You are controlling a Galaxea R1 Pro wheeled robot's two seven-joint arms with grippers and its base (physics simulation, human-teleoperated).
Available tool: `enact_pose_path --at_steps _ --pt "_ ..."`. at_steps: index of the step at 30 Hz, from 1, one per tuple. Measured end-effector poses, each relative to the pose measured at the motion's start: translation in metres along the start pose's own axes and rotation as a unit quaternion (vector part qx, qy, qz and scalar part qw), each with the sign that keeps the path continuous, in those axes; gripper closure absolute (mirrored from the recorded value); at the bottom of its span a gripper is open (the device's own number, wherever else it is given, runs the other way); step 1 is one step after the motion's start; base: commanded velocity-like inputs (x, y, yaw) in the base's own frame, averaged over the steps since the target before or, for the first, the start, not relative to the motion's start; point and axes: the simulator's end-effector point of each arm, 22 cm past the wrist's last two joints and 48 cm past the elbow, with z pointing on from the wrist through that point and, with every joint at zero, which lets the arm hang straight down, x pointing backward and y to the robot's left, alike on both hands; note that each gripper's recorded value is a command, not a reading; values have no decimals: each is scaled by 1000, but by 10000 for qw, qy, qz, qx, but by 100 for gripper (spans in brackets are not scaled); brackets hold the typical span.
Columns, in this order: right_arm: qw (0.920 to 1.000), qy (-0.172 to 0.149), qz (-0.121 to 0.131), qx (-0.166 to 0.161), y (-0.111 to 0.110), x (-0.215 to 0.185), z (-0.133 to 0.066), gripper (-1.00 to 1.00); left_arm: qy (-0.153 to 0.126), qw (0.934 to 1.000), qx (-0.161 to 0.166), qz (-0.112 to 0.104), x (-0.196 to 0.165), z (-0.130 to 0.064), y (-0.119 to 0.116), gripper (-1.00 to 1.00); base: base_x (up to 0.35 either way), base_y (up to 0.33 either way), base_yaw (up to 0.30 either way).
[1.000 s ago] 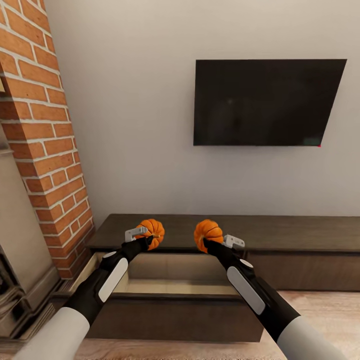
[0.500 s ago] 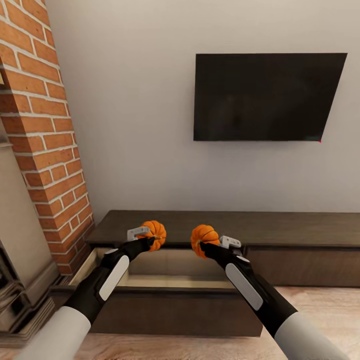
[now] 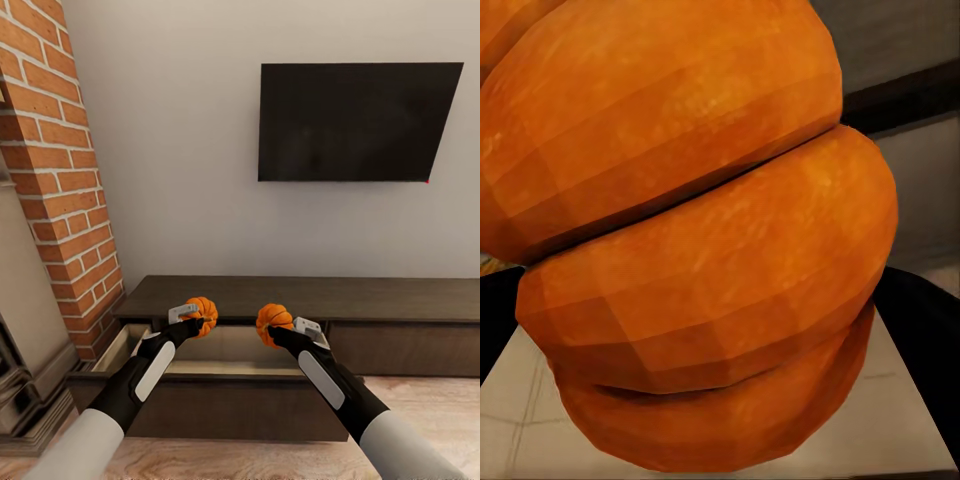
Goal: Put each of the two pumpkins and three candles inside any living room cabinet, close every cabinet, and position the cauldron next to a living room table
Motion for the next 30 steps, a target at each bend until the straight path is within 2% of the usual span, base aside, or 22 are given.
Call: enact_pose_path --at_steps 5,18,25,30 --pt "10000 19 14 -9 -1 12 4 100 -9 10000 -12 -3 11 3 4 100 0 0 0" --pt "9996 248 67 119 -15 41 23 100 218 9997 -74 -28 39 21 14 100 0 0 0" --pt "9997 211 87 118 -15 40 23 100 199 9998 -67 -4 38 20 13 100 4 0 0" --pt "9997 209 89 117 -15 39 23 100 195 9998 -62 3 38 20 12 100 219 0 0"
